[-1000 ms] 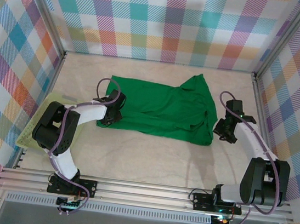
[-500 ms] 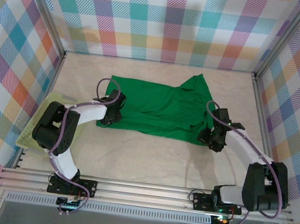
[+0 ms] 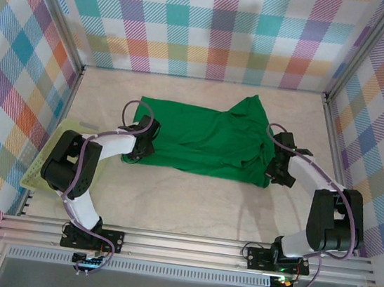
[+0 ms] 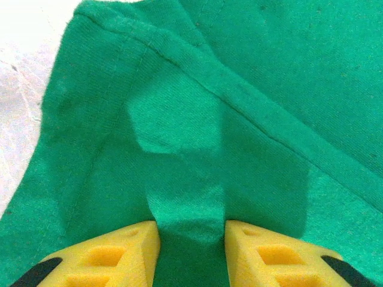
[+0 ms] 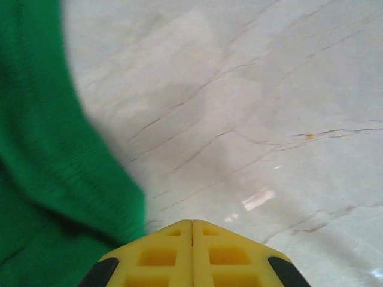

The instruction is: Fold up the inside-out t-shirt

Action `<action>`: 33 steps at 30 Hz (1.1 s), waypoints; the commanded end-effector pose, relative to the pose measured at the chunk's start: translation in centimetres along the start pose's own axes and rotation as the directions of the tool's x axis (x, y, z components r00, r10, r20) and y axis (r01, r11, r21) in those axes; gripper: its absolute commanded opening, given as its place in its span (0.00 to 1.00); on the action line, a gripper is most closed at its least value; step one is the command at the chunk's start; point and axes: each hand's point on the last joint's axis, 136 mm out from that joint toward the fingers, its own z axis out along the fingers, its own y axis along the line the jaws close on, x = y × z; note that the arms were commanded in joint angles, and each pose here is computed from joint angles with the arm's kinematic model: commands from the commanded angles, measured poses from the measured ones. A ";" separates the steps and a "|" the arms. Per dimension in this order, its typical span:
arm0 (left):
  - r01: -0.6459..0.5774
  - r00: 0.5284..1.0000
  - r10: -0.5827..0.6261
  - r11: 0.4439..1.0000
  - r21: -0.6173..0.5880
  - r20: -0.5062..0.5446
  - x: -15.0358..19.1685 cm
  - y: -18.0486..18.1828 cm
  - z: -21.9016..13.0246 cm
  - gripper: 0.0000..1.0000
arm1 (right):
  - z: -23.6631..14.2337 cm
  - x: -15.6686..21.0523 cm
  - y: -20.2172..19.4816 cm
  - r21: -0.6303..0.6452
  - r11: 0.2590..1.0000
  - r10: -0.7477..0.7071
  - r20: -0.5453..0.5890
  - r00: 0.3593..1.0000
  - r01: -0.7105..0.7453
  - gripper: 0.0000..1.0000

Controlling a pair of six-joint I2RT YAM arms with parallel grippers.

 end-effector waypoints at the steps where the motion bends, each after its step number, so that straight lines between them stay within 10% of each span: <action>1: -0.029 0.995 0.017 0.992 -0.124 -0.095 2.7 4.0 1.1 0.35 | -0.7 -0.6 -1.6 0.068 0.998 -0.005 0.028 1.000 0.003 0.07; 6: -0.031 0.995 0.020 0.993 -0.110 -0.102 2.7 3.6 1.2 0.35 | -3.1 1.8 3.1 -0.269 0.963 -0.029 -0.021 0.999 0.022 0.34; 12: -0.031 0.994 0.020 0.994 -0.104 -0.104 2.7 3.5 1.1 0.35 | -3.4 6.6 5.5 -0.328 0.940 -0.144 -0.136 0.980 0.093 0.47; 23: -0.030 0.994 0.019 0.994 -0.103 -0.106 2.7 3.5 1.1 0.35 | 0.7 6.0 4.1 -0.144 0.986 -0.108 -0.156 0.982 0.086 0.40; 33: -0.033 0.994 0.021 0.993 -0.113 -0.104 2.8 3.7 1.1 0.35 | 2.1 4.5 3.3 -0.036 0.993 -0.119 -0.139 0.983 0.115 0.09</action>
